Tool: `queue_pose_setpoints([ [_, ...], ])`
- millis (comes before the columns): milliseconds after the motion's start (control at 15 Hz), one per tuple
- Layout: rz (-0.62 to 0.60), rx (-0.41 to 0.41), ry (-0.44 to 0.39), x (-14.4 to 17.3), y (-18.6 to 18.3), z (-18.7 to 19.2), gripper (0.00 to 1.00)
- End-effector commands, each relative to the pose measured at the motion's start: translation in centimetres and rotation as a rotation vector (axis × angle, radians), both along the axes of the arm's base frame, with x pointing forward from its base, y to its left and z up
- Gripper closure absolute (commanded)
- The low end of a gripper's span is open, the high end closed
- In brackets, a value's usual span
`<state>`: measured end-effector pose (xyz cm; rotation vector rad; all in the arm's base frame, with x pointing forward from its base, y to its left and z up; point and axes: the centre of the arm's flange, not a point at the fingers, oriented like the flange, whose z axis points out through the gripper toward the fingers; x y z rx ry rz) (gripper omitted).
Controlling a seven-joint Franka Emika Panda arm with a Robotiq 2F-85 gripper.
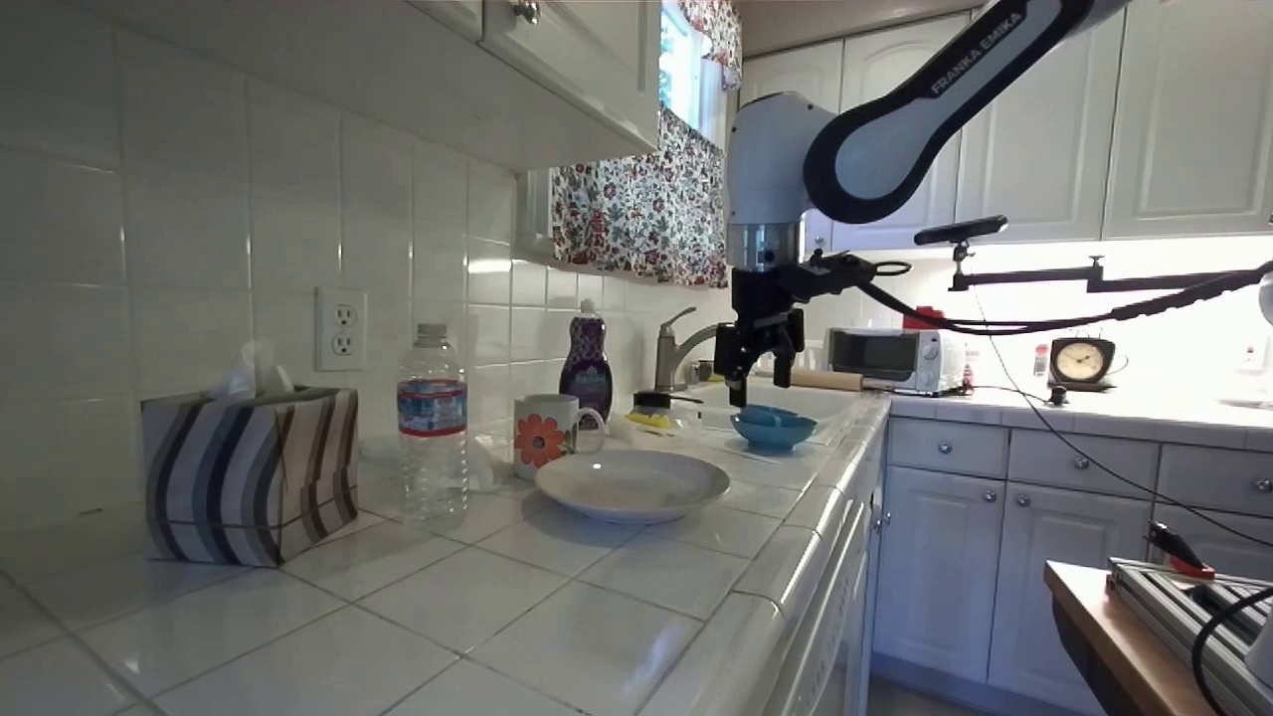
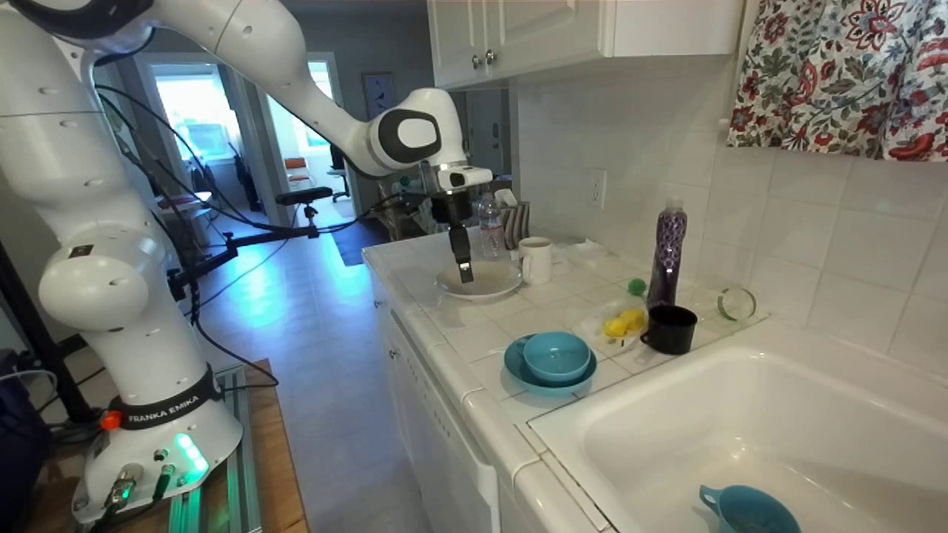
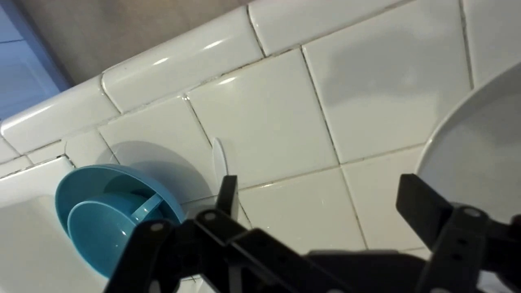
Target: Place the smaller blue bowl inside the bigger blue bowl
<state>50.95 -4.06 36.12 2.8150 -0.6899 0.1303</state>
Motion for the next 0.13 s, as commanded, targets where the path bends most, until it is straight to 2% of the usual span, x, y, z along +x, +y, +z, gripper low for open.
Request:
queue_pose_setpoints([
  [0, 0.009, -0.002, 0.001, -0.11, 0.49, 0.2, 0.0],
  [67, 0.01, -0.002, 0.0, -0.08, 0.57, 0.24, 0.0],
])
